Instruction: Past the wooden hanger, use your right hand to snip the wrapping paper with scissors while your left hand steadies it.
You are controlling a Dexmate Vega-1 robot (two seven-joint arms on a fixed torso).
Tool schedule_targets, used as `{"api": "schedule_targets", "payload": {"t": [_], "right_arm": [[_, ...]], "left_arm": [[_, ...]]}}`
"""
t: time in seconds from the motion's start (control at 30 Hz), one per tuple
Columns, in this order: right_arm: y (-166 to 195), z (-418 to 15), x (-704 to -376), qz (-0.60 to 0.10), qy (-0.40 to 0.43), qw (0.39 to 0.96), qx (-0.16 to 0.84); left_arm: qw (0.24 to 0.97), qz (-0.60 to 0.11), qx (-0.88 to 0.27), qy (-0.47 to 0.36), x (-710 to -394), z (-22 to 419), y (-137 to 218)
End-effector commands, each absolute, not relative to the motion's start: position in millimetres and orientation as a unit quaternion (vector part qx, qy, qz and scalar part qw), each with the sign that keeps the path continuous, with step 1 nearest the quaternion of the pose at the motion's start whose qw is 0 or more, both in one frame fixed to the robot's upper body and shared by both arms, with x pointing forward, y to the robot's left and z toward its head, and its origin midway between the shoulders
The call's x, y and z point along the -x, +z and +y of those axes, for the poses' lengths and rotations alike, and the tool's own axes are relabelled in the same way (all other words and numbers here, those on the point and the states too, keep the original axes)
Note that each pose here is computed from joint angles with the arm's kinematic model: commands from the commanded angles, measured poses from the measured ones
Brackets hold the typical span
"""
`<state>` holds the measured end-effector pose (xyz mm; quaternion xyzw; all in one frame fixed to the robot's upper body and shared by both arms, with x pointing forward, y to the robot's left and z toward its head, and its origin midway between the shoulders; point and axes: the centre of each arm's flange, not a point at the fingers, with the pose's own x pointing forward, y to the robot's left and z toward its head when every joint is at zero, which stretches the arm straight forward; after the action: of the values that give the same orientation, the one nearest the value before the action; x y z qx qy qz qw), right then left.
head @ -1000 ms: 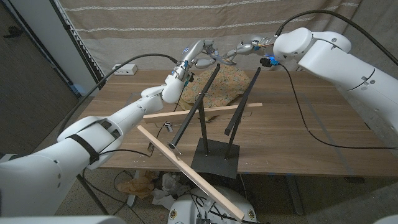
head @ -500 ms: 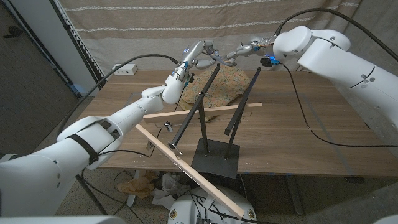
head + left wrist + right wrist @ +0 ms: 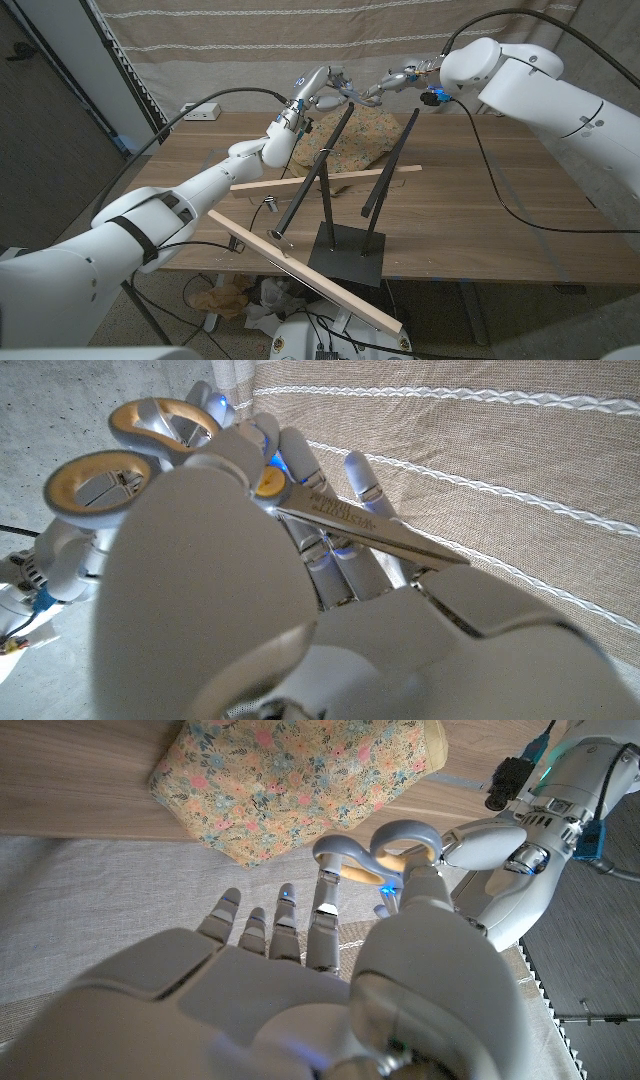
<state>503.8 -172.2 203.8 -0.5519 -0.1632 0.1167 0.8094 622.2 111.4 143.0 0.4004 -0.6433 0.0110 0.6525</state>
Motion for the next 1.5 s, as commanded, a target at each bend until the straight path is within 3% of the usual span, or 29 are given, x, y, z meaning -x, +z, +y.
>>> {"api": "schedule_targets", "payload": {"t": [0.03, 1.5], "right_arm": [[205, -171, -506, -0.15, 0.124, 0.796, 0.573], [211, -151, -518, -0.11, 0.15, 0.738, 0.649]], "left_arm": [[0.654, -0.643, -0.399, 0.012, -621, 110, 142], [0.656, -0.642, -0.397, 0.01, -621, 104, 139]]}}
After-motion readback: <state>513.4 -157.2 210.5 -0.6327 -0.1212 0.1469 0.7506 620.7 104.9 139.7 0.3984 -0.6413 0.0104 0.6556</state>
